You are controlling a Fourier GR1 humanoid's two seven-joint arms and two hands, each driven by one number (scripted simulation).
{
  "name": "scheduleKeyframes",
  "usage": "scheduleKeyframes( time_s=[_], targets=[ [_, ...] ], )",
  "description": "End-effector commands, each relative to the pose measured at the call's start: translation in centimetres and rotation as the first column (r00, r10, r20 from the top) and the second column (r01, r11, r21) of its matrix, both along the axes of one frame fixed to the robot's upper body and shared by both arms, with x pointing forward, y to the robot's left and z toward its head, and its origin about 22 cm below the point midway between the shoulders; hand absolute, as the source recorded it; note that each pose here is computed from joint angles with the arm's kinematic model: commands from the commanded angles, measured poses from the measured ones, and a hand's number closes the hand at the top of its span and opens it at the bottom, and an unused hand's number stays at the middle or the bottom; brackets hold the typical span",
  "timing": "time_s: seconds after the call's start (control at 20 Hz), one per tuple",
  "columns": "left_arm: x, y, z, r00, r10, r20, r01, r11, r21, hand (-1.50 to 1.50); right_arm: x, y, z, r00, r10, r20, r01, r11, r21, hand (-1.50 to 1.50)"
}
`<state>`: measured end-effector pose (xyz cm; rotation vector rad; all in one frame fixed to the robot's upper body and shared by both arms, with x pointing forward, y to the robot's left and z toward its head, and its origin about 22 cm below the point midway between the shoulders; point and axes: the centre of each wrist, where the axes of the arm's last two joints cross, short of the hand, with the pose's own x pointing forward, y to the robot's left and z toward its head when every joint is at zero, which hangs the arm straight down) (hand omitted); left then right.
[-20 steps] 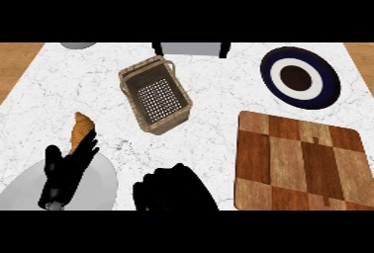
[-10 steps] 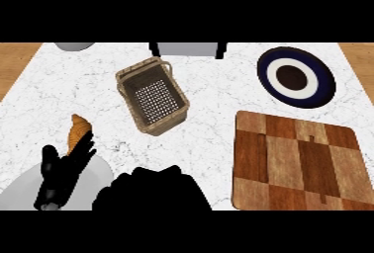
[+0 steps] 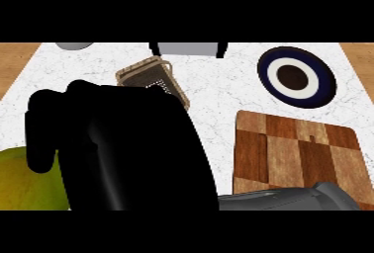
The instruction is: Pick the pear from the cutting board and place it in the basket
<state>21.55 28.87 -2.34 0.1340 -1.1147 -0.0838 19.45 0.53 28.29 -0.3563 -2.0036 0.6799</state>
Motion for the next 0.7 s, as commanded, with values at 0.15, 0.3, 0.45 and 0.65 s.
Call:
scheduleKeyframes(
  time_s=[0.15, 0.3, 0.45, 0.65],
  targets=[
    [-0.9, -0.1, -2.1, 0.996, 0.002, -0.094, -0.002, 1.000, -0.003, 0.00, 2.4, 3.1, 7.4, 0.980, -0.139, -0.141, 0.143, 0.990, 0.018, 1.50],
    [-1.6, 0.1, -2.3, 0.995, 0.016, -0.094, -0.016, 1.000, -0.002, 0.00, 4.1, 5.2, 8.3, 0.972, -0.198, -0.127, 0.193, 0.980, -0.048, 1.50],
    [-2.0, -0.8, -2.7, 0.995, 0.016, -0.098, -0.018, 1.000, -0.014, 0.00, 5.5, 5.9, 9.8, 0.974, -0.182, -0.134, 0.175, 0.982, -0.064, 1.50],
    [0.0, -0.3, -1.5, 0.996, 0.017, -0.086, -0.017, 1.000, 0.001, 0.00, 8.7, 7.0, 8.5, 0.973, -0.186, -0.140, 0.177, 0.981, -0.073, 1.50]
  ],
)
